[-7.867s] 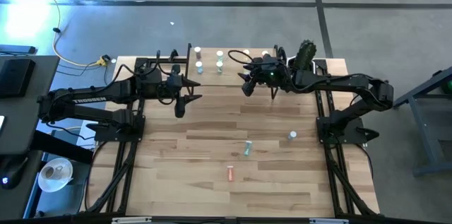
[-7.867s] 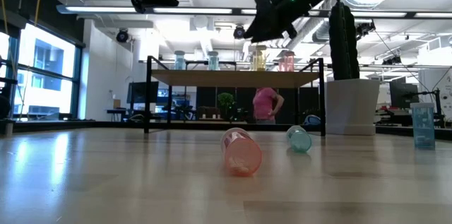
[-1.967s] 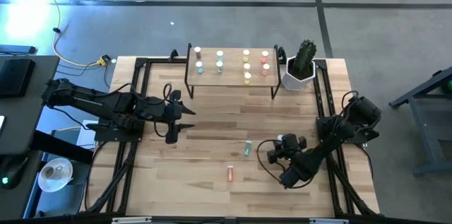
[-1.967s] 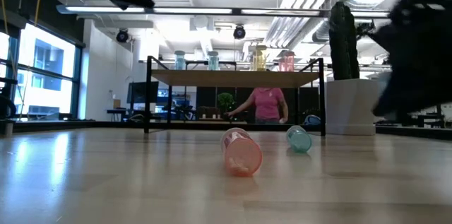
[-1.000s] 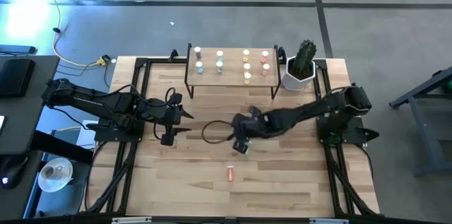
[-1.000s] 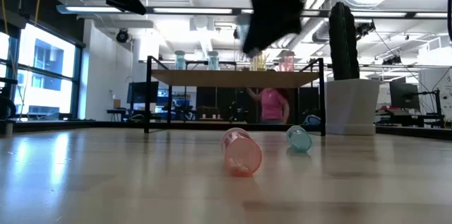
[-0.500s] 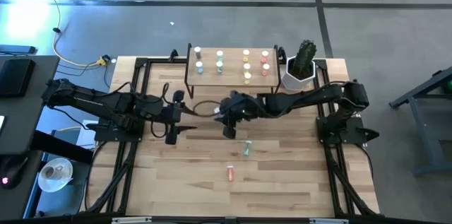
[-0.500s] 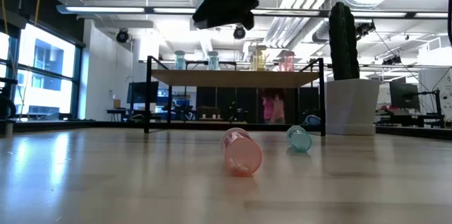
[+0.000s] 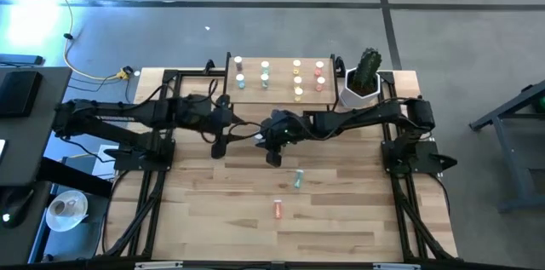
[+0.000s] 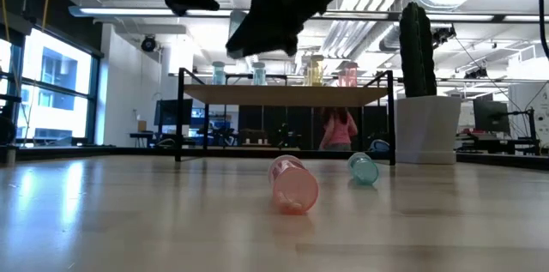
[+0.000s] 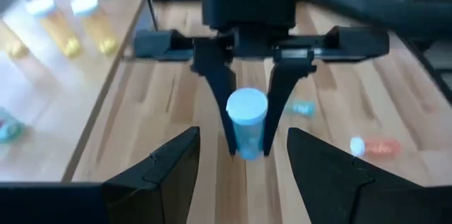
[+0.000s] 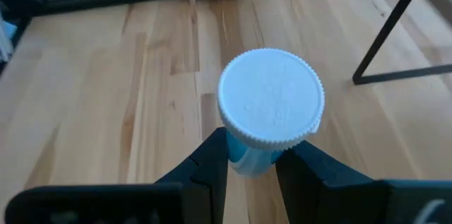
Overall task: Pick and place medicine bottles onto shelf by color
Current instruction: Put the right blue pill bottle on the shelf aligned with the other blue pill bottles
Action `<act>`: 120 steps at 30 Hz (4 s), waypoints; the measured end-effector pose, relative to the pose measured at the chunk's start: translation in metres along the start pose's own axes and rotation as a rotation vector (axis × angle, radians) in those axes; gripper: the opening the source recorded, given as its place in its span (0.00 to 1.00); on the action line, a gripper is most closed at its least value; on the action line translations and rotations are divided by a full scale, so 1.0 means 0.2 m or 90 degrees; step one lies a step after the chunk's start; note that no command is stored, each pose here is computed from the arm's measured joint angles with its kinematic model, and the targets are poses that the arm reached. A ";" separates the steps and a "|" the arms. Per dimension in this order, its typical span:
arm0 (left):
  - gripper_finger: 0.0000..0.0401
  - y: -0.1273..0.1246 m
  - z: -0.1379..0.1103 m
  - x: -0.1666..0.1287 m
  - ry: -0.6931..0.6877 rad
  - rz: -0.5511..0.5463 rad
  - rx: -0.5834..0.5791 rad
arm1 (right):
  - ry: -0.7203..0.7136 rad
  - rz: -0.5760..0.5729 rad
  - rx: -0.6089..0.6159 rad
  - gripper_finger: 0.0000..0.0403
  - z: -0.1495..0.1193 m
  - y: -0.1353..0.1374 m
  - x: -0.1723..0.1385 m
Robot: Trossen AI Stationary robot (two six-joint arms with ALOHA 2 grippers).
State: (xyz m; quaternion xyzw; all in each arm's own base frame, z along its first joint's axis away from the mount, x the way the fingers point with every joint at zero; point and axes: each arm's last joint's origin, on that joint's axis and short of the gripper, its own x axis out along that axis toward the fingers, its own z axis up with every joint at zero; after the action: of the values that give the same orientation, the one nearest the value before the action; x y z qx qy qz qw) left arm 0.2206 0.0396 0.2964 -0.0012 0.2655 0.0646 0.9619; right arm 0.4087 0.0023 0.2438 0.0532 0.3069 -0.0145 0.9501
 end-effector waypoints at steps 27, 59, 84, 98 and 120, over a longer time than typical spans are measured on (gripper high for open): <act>0.51 0.03 -0.02 0.26 0.082 -0.060 -0.016 | -0.009 0.006 0.010 0.22 -0.03 0.00 0.08; 0.28 0.03 -0.02 0.26 0.080 -0.065 -0.014 | -0.008 0.007 -0.008 0.23 -0.03 0.00 0.08; 0.28 0.09 0.02 0.13 0.044 -0.008 -0.014 | 0.047 -0.064 -0.009 0.52 0.19 0.01 -0.06; 0.28 0.16 0.03 -0.06 0.023 0.099 0.009 | 0.025 -0.172 -0.079 0.52 0.42 0.01 -0.24; 0.28 0.45 -0.03 -0.08 0.031 0.193 -0.066 | 0.048 -0.318 -0.104 0.52 0.63 -0.13 -0.54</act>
State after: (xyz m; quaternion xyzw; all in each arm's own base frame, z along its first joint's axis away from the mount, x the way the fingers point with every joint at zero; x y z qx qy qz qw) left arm 0.1921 0.1276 0.3026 -0.0123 0.2818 0.2227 0.9332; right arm 0.3931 -0.0381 0.4052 -0.1005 0.3457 -0.2216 0.9063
